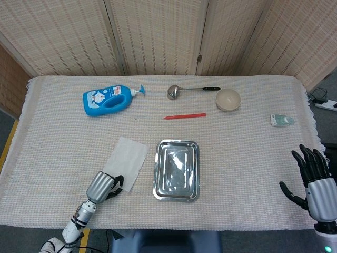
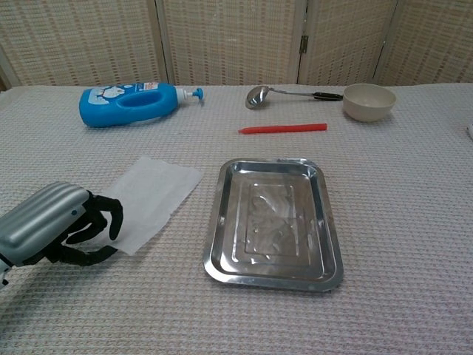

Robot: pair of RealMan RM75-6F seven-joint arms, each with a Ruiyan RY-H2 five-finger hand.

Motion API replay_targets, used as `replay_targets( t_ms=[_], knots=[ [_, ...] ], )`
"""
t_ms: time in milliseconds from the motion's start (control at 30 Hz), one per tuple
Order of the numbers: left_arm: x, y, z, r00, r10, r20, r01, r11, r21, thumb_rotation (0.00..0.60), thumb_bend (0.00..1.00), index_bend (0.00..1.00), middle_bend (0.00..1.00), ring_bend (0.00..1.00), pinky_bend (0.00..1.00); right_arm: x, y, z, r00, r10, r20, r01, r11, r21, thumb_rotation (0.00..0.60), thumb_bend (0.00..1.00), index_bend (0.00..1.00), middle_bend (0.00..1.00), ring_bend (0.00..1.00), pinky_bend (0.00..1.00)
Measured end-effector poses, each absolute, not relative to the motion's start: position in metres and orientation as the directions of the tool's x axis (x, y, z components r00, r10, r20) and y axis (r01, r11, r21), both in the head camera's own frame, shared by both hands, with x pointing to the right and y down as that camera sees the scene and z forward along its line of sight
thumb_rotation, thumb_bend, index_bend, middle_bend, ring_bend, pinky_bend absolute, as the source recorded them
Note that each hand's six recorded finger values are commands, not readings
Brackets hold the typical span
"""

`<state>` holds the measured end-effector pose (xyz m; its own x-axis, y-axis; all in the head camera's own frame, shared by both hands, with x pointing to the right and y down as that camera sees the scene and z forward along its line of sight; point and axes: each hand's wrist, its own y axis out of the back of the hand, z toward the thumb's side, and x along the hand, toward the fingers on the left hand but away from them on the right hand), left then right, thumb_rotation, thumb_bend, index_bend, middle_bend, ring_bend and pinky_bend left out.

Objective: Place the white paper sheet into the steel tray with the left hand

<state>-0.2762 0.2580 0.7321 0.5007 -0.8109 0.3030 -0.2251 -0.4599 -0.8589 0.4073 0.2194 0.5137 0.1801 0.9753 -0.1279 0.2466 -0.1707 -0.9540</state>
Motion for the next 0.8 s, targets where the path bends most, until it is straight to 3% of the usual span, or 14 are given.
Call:
replay_targets(
  t_ms=[400, 800],
  knots=[
    [-0.28, 0.257, 0.73, 0.485, -0.833, 0.267, -0.266, -0.432, -0.862, 0.6, 0.59, 0.66, 1.0, 1.0, 1.0, 0.406, 0.221, 0.514, 0.185, 0.974, -0.132, 0.244, -0.176, -0.954, 0.6, 0.32, 0.0, 0.0, 0.0, 0.0],
    [-0.281, 0.245, 0.703, 0.491, -0.856, 0.161, -0.278, -0.33, -0.902, 0.6, 0.62, 0.66, 1.0, 1.0, 1.0, 0.404, 0.222, 0.515, 0.198, 0.969, -0.145, 0.255, -0.194, -0.947, 0.6, 0.32, 0.0, 0.0, 0.0, 0.0]
  ],
)
